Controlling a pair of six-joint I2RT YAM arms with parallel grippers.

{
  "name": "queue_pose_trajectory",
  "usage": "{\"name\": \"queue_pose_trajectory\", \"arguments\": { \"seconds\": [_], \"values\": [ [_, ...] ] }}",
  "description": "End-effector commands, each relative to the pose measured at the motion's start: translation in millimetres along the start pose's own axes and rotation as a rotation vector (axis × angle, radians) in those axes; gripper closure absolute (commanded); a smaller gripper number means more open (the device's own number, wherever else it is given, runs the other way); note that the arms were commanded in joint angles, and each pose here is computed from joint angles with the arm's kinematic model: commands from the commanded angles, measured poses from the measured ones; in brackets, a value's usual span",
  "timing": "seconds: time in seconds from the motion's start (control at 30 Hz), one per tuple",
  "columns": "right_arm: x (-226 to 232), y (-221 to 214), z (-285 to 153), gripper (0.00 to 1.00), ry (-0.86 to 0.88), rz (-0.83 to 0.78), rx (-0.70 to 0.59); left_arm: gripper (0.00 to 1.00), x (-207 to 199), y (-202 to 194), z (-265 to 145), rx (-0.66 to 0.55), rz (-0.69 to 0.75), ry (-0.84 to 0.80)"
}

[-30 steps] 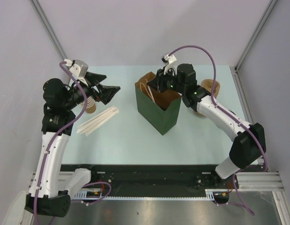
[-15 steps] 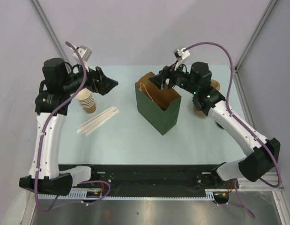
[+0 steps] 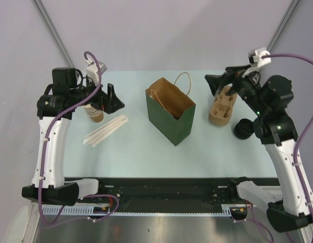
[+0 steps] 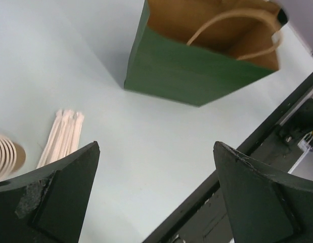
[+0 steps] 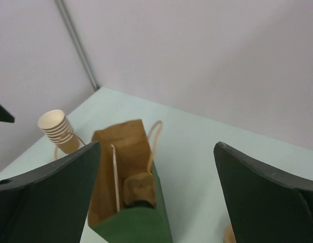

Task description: Pack the takeout coffee

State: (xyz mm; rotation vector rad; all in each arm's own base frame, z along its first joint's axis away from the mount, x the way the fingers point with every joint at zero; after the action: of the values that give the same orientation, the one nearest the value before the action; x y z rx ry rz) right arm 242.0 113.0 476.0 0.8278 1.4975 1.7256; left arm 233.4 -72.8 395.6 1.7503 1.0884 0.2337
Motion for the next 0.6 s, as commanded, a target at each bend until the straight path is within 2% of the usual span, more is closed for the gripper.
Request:
{"name": "queue_pose_trajectory", "arguments": {
  "seconds": [0.0, 0.07, 0.23, 0.4, 0.57],
  "values": [
    [-14, -34, -49, 0.00, -0.103, 0.019, 0.172, 0.00, 25, -45, 11, 0.118, -0.005, 0.104],
    [-20, -61, -62, 0.00, -0.142, 0.022, 0.249, 0.00, 28, -58, 11, 0.116, 0.018, 0.137],
    [-22, -128, -109, 0.00, -0.218, 0.011, 0.425, 0.01, 50, -114, 29, 0.217, 0.011, 0.205],
    [-22, -152, -132, 0.00, -0.264, 0.048, 0.480, 0.01, 70, -158, 37, 0.255, 0.034, 0.320],
    [-26, -162, -139, 0.00, -0.293, 0.036, 0.496, 0.01, 73, -155, 37, 0.232, 0.052, 0.341]
  ]
}}
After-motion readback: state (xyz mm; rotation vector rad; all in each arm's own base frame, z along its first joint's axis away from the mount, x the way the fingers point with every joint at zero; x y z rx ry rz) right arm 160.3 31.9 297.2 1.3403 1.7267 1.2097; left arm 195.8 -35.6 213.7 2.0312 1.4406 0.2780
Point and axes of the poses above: each gripper's point midway between its finger pads, its own z axis out along the fingers, its own x axis along the line the jaws close on, y = z × x, the point moved 7 cm from there along -z, back along the fingers, and after that the axes turned 5 degrees about -z, right-handed, at the moved point
